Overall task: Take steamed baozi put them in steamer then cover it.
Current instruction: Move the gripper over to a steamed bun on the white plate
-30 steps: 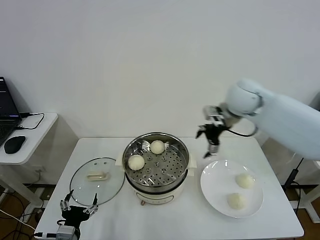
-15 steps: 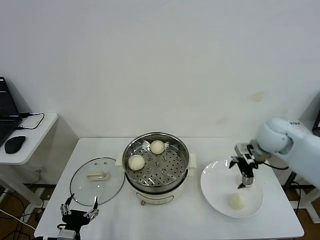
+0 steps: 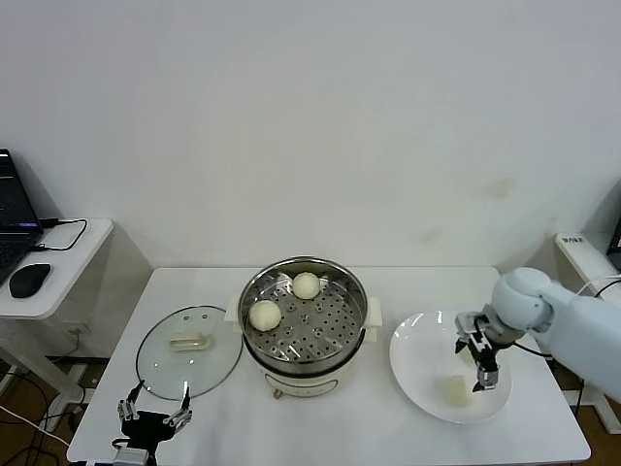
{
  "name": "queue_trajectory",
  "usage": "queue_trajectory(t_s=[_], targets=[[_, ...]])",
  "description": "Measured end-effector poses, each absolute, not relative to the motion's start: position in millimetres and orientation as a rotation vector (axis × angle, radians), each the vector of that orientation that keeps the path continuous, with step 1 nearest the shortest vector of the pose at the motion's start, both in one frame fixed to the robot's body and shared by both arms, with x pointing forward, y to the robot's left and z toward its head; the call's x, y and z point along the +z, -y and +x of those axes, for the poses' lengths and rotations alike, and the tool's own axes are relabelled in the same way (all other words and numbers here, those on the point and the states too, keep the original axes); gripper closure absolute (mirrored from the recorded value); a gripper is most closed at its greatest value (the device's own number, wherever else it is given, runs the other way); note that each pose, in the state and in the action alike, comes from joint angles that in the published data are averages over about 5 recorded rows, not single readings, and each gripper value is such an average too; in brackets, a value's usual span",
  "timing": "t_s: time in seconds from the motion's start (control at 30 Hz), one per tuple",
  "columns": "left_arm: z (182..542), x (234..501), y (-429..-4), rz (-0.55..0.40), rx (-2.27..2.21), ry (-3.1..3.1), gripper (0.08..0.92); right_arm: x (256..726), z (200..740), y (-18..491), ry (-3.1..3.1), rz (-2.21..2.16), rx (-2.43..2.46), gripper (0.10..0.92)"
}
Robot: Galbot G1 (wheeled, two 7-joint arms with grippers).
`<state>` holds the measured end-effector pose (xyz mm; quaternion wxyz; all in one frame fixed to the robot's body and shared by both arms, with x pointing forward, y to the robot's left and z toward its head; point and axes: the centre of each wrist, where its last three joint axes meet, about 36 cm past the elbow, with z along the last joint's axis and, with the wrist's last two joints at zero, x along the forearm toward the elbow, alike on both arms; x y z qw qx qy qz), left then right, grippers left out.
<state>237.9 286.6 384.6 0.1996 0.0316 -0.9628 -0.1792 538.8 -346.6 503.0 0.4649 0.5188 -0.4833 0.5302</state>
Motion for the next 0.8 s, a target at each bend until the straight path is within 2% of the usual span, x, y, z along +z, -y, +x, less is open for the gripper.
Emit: queue_trajectory(t_s=[0.8], targets=[[240.5, 378.1, -290.0, 0.087, -0.505, 2.677, 0.177, 459.7, 530.9, 342.8, 1.171, 1.25, 1.291, 0.2]])
